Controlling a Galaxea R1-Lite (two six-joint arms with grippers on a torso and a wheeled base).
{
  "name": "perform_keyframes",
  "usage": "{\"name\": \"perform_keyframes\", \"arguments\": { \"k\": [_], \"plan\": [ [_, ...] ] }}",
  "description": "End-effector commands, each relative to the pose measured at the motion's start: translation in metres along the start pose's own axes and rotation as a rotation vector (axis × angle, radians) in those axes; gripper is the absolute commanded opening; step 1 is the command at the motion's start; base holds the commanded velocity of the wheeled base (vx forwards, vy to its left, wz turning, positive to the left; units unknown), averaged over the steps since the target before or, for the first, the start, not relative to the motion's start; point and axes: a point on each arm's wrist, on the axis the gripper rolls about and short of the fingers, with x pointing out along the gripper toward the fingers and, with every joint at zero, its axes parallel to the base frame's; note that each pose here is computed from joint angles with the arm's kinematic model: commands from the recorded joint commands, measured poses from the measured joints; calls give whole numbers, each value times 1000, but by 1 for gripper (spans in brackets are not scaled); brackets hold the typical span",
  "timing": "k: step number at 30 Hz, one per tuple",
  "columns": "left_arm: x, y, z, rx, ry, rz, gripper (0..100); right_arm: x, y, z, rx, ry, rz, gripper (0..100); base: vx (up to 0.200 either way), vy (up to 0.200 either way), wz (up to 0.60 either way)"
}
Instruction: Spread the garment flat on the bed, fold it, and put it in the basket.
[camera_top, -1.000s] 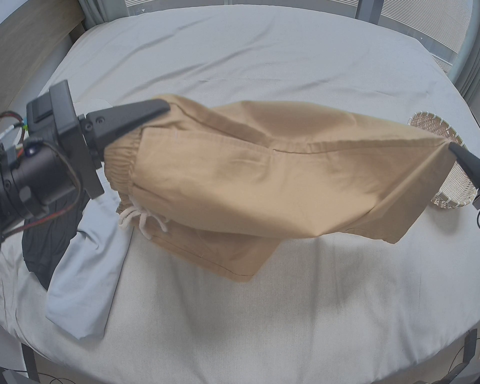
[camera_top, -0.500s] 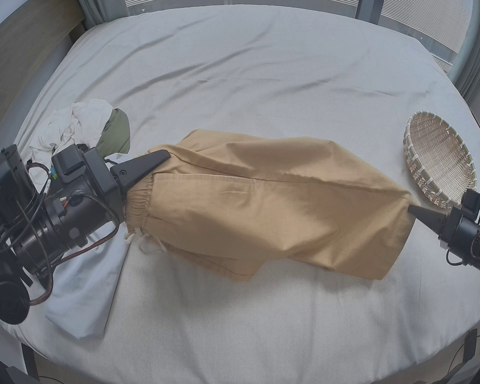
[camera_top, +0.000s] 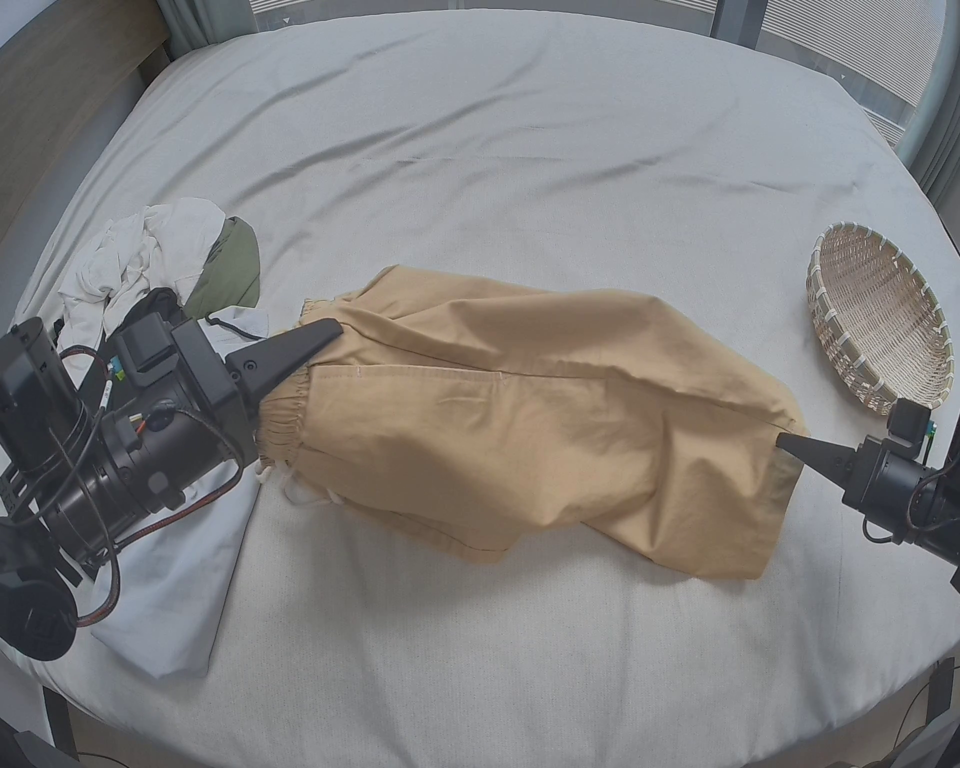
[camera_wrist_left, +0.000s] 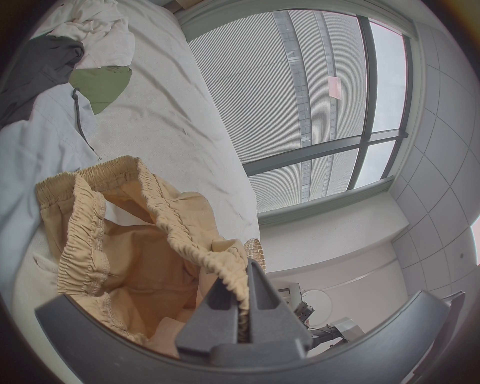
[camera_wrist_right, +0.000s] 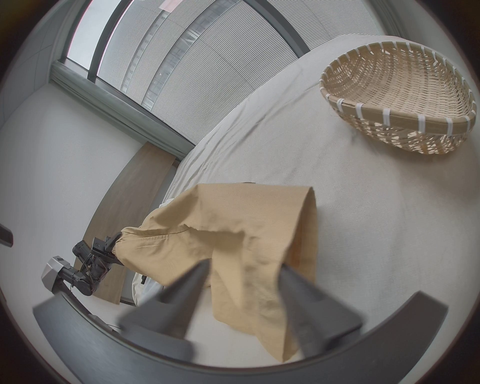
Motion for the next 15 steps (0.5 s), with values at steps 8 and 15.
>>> {"name": "perform_keyframes", "arguments": {
  "k": [8, 15],
  "plan": [
    [-4, -4, 0, -19, -8, -32, 0, 30, -5, -2, 2, -16, 64, 100, 0, 0, 0],
    [-4, -5, 0, -25, -8, -58, 0, 39, 4, -2, 36, -51, 139, 100, 0, 0, 0]
  ]
}}
